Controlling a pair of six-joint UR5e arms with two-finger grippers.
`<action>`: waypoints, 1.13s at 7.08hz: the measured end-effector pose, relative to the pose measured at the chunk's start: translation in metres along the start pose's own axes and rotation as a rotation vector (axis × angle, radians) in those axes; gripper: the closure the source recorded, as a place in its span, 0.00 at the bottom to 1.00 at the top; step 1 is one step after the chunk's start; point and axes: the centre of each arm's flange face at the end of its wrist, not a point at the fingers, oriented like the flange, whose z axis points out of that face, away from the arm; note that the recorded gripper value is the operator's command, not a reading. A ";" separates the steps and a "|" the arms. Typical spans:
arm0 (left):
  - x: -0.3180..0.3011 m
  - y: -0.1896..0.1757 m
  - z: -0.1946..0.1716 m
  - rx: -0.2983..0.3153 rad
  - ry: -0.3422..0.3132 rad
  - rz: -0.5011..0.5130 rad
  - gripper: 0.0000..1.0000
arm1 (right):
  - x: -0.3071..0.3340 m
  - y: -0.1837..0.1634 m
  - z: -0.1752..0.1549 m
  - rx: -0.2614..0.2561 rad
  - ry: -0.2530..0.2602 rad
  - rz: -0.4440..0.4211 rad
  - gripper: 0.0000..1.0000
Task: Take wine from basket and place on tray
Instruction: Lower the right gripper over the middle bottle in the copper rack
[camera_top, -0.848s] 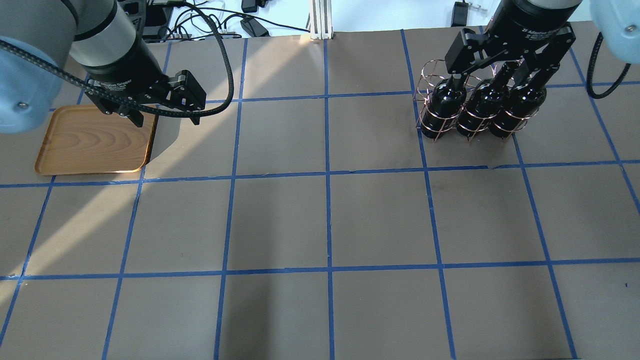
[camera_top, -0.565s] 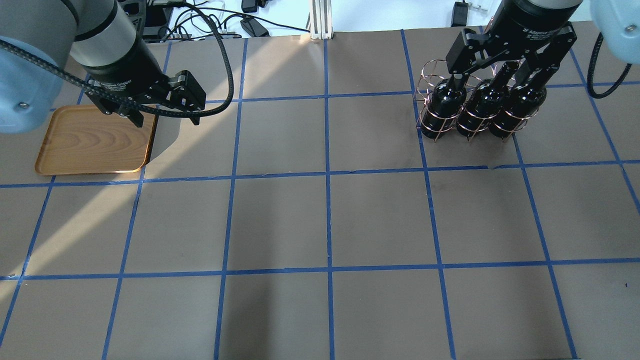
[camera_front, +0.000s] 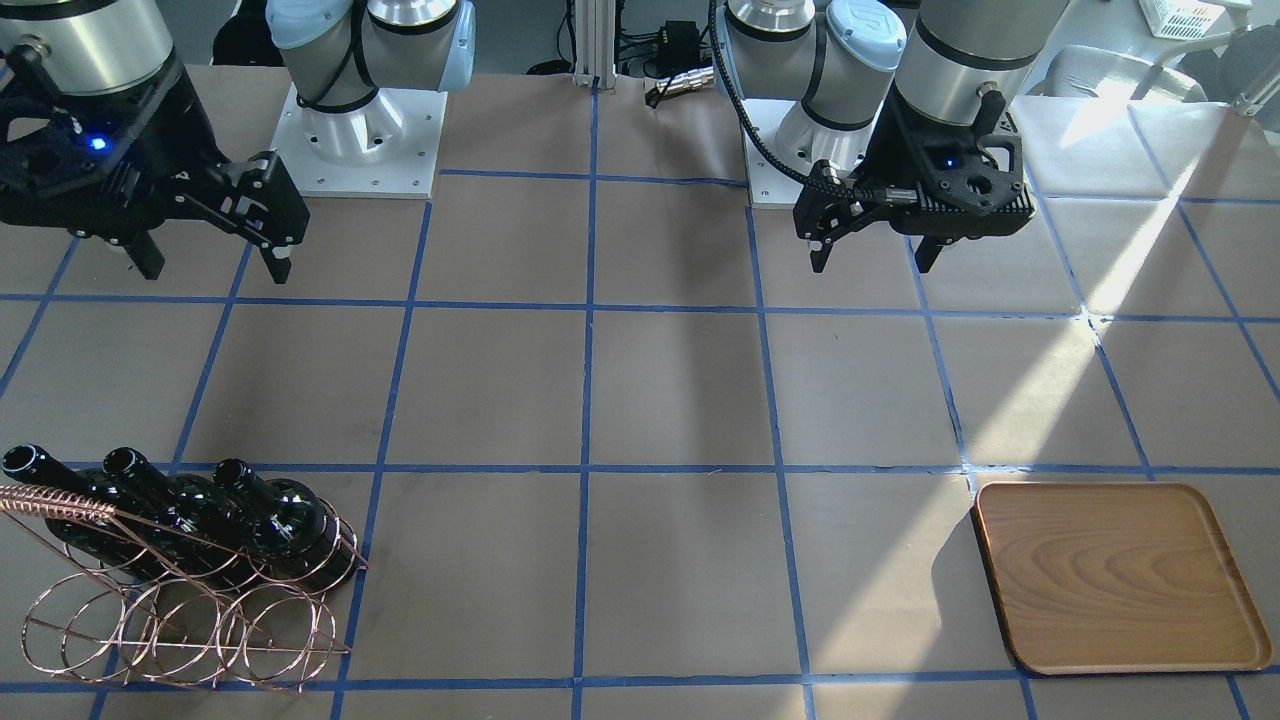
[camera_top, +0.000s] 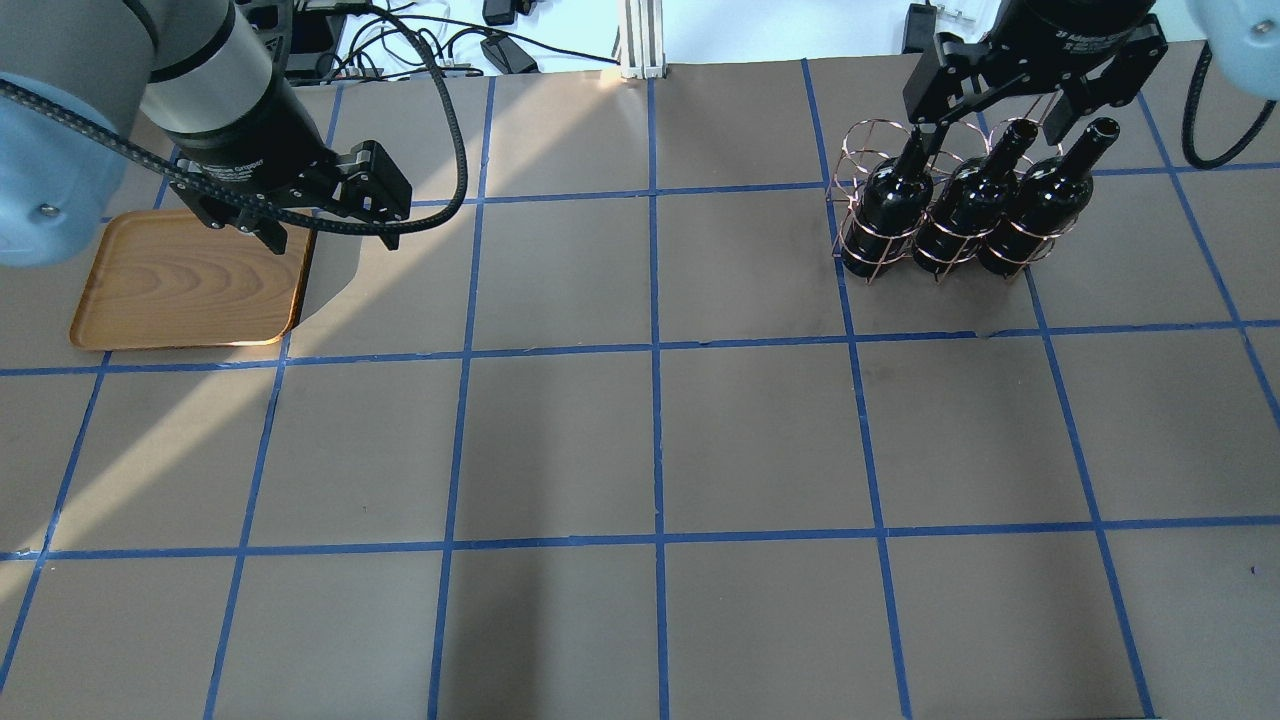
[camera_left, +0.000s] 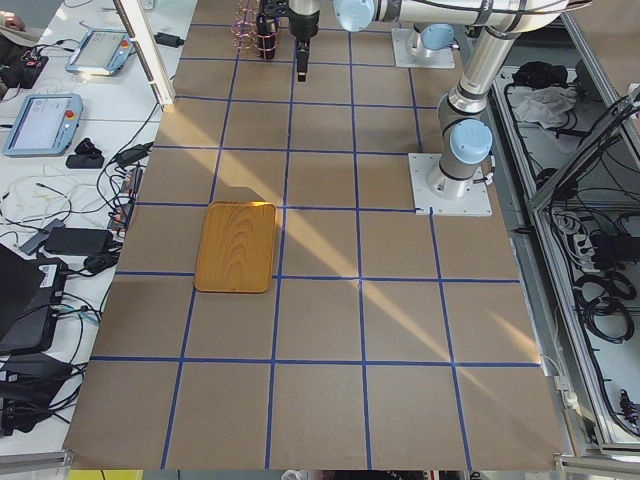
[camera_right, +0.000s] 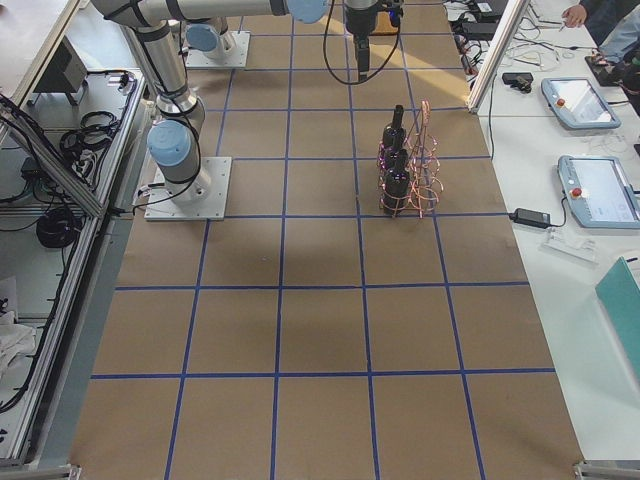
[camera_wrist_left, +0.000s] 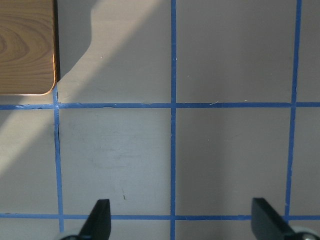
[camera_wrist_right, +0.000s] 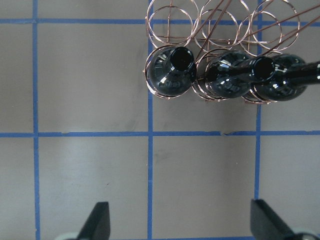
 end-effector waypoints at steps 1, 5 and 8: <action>0.000 0.000 0.000 0.000 0.000 -0.001 0.00 | 0.007 -0.024 0.008 -0.002 0.018 0.006 0.00; -0.001 -0.001 0.000 -0.001 0.000 -0.002 0.00 | 0.080 -0.081 0.076 -0.061 0.014 -0.043 0.02; -0.002 -0.001 0.000 -0.001 0.000 -0.004 0.00 | 0.091 -0.097 0.118 -0.100 0.003 -0.039 0.04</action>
